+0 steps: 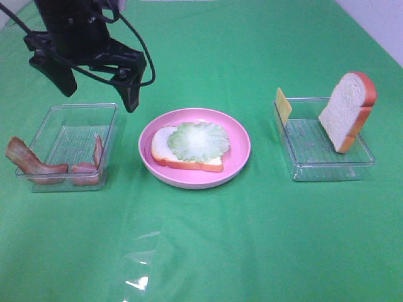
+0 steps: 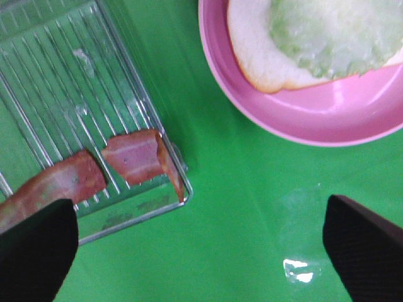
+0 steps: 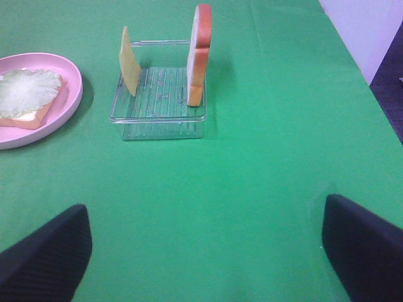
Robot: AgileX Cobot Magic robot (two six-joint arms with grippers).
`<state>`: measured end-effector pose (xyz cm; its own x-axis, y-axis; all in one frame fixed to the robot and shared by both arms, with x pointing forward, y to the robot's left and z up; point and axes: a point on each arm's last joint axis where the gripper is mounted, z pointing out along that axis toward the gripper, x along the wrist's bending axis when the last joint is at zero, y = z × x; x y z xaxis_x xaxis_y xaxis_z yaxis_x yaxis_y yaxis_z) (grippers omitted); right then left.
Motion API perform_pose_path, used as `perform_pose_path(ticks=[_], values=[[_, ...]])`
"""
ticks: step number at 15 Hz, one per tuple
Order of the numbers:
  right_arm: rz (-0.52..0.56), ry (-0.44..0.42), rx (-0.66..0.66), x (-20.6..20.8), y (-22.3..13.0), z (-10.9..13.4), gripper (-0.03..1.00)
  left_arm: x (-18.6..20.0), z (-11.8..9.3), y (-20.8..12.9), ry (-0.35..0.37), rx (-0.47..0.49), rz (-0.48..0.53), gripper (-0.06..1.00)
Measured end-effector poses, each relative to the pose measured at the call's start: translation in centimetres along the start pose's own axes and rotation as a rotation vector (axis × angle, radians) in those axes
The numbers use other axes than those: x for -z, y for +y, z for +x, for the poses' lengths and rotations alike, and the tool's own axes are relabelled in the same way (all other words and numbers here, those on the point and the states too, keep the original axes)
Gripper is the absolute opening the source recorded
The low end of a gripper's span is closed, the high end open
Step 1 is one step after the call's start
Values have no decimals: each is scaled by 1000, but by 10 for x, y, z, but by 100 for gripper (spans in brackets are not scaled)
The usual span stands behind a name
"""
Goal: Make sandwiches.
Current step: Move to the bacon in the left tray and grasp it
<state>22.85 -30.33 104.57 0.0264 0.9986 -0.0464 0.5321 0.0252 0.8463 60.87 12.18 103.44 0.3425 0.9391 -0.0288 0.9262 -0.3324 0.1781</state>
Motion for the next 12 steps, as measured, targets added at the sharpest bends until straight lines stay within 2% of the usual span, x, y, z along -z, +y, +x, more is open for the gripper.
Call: perform_pose_path(ticks=[3, 9, 12], values=[[0, 0, 0, 0, 0, 0, 95, -22, 2, -10, 14, 29, 84, 99], [0, 0, 0, 0, 0, 0, 95, -77, 4, -9, 47, 42, 213, 99], [0, 0, 0, 0, 0, 0, 95, -92, 5, -8, 51, 64, 219, 99]])
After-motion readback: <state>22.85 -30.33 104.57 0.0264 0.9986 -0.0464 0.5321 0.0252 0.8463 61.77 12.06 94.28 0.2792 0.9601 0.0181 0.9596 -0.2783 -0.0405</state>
